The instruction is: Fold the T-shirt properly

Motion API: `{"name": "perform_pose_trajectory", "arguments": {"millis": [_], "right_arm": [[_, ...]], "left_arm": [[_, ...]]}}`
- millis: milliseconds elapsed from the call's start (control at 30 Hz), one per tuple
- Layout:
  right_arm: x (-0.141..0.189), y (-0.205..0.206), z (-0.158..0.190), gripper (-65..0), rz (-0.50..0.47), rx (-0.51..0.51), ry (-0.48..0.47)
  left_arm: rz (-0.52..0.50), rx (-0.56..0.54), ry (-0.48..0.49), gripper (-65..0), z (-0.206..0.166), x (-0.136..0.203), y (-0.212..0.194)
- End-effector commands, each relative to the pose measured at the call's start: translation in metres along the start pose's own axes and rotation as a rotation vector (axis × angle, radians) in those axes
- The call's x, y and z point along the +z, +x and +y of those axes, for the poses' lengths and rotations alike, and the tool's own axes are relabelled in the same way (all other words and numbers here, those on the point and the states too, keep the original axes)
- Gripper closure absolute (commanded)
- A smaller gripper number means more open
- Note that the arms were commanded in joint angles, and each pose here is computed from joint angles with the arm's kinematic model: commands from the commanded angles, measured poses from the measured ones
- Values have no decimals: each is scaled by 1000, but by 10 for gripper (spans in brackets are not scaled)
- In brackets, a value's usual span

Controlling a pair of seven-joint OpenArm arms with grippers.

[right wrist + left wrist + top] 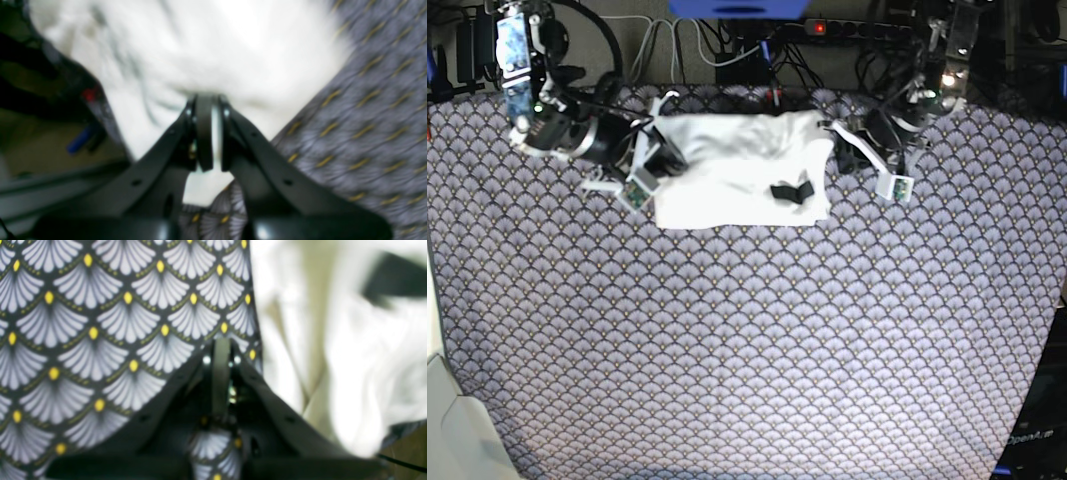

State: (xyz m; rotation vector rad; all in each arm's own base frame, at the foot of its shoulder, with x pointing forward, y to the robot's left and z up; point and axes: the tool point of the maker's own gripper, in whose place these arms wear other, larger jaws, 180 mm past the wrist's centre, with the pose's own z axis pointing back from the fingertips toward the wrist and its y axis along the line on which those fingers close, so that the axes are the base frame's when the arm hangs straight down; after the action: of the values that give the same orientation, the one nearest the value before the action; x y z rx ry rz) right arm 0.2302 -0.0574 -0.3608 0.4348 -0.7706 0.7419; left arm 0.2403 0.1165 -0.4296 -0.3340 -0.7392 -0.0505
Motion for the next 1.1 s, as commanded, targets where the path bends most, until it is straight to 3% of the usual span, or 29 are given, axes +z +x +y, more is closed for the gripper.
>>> {"name": "perform_pose_trajectory", "arguments": {"millis": [0, 200, 433, 700, 1067], "right_arm": [[7, 22, 1, -21, -70, 32, 0], [2, 60, 13, -22, -161, 83, 23], [-20, 93, 55, -22, -235, 104, 141], [-67, 98, 70, -22, -179, 104, 254], [-106, 84, 48, -22, -82, 44, 269]], "left_arm": [[-11, -7, 3, -3, 1, 4, 3], [-26, -9, 55, -3, 20, 28, 1], [-68, 16, 159, -3, 53, 64, 6], [-62, 25, 238, -3, 74, 96, -5], [-37, 46, 340, -3, 106, 124, -20]]}}
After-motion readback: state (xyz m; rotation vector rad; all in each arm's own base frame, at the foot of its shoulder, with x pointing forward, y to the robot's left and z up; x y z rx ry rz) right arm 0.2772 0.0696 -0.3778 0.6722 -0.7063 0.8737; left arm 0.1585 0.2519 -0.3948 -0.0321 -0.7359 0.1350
